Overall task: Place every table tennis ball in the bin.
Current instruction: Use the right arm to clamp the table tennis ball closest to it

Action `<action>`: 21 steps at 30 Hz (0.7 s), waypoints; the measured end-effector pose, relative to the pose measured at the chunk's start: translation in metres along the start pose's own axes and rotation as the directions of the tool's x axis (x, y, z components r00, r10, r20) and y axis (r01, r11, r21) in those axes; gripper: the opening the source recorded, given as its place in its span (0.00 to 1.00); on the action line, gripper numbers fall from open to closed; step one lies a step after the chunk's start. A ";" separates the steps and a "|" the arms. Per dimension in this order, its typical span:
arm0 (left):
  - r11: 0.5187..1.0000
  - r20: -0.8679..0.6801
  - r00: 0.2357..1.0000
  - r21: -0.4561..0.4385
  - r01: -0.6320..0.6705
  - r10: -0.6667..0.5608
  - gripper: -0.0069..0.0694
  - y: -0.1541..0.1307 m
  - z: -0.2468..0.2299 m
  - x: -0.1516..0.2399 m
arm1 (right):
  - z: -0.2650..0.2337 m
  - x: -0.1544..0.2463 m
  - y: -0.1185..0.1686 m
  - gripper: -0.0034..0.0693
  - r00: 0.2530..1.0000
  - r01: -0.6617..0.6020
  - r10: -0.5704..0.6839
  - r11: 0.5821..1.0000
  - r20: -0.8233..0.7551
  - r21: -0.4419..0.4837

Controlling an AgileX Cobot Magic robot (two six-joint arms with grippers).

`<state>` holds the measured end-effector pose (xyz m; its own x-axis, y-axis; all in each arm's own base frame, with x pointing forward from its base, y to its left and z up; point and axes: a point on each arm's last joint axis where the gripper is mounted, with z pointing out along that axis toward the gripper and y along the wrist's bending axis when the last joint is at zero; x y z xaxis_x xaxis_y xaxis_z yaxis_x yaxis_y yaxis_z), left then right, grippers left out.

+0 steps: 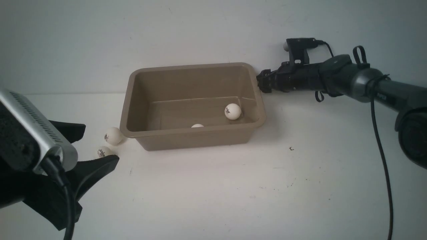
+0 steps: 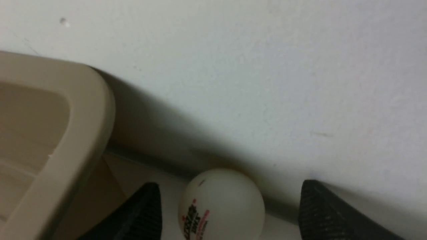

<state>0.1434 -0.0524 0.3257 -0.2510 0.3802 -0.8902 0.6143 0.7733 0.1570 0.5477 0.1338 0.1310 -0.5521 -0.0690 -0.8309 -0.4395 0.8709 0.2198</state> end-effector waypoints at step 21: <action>1.000 0.000 1.000 -0.001 0.000 0.000 0.74 0.000 0.000 0.000 | -0.010 0.008 -0.028 0.74 0.995 -0.042 0.046 0.998 -0.087 0.043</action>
<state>0.1435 -0.0523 0.3258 -0.2507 0.3800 -0.8904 0.6137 0.7737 0.1574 0.5487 0.1035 0.1237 -0.6315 -0.0709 -0.7721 -0.3848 0.8932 0.2327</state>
